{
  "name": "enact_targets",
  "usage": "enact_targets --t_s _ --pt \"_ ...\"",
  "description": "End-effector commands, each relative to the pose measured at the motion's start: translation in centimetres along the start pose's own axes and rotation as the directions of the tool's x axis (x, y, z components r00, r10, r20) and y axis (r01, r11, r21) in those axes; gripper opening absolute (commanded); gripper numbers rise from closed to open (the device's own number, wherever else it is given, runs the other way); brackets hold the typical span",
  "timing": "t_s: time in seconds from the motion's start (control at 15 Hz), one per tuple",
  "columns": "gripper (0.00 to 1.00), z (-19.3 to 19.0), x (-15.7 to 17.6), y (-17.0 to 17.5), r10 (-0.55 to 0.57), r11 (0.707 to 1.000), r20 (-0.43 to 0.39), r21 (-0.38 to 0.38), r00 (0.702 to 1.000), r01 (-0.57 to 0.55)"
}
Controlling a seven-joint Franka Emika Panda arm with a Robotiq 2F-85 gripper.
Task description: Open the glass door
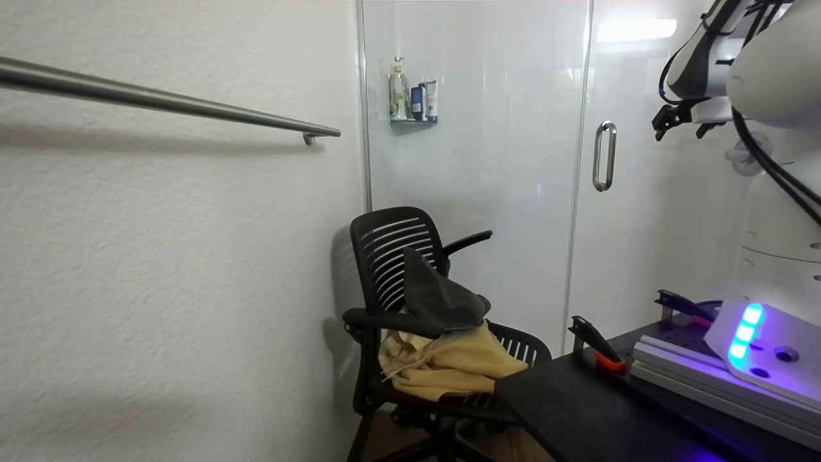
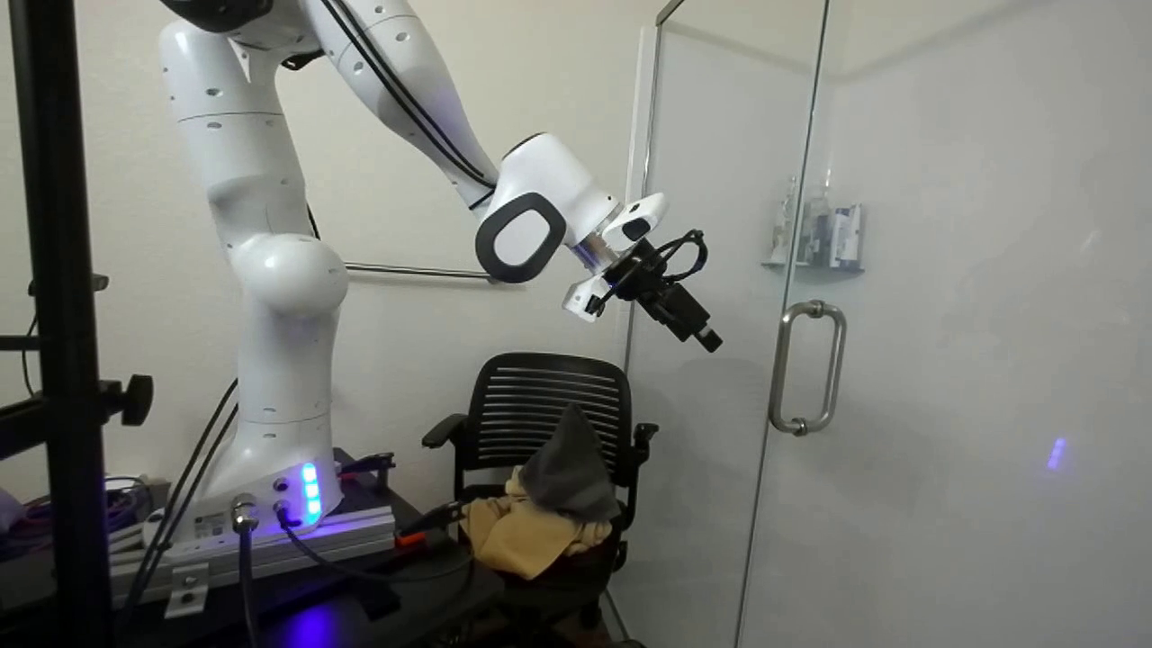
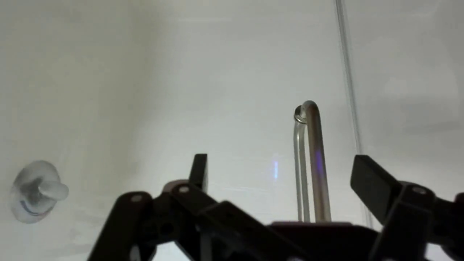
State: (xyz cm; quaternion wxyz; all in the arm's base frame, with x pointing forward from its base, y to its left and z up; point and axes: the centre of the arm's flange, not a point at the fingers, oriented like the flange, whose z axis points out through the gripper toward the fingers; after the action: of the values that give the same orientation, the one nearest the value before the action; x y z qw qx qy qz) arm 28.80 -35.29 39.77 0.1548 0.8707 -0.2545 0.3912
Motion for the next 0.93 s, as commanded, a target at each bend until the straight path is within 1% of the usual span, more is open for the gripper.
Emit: enact_targets --t_s 0.0,0.13,0.2,0.27,0.4,0.47,0.53,0.6,0.67,0.73,0.87 --pt "1.00 4.7 3.1 -0.3 -0.073 0.997 -0.031 0.013 0.997 0.074" --pt "1.00 5.1 4.3 -1.1 -0.097 0.995 -0.025 0.009 0.995 0.097" --pt "1.00 4.1 4.6 -1.6 -0.086 0.995 -0.015 0.047 0.996 0.086" --pt "1.00 2.0 3.8 -2.6 -0.072 0.997 -0.031 0.031 0.997 0.073" --pt "1.00 2.1 4.2 -2.9 -0.076 0.996 -0.030 0.039 0.997 0.077" --pt "1.00 1.6 3.1 -2.7 -0.080 0.997 -0.007 0.017 0.997 0.081" --pt "1.00 2.1 2.7 -2.2 -0.070 0.997 -0.004 -0.020 0.998 0.070" --pt "1.00 3.7 2.3 -1.4 -0.047 0.999 -0.019 -0.028 0.999 0.047" --pt "1.00 4.7 2.2 -0.9 -0.048 0.999 -0.041 -0.005 0.998 0.048" --pt "1.00 5.4 2.2 -0.6 -0.037 0.999 -0.062 -0.026 0.997 0.036" --pt "1.00 6.0 2.5 -0.6 -0.029 0.999 -0.095 -0.030 0.995 0.026"
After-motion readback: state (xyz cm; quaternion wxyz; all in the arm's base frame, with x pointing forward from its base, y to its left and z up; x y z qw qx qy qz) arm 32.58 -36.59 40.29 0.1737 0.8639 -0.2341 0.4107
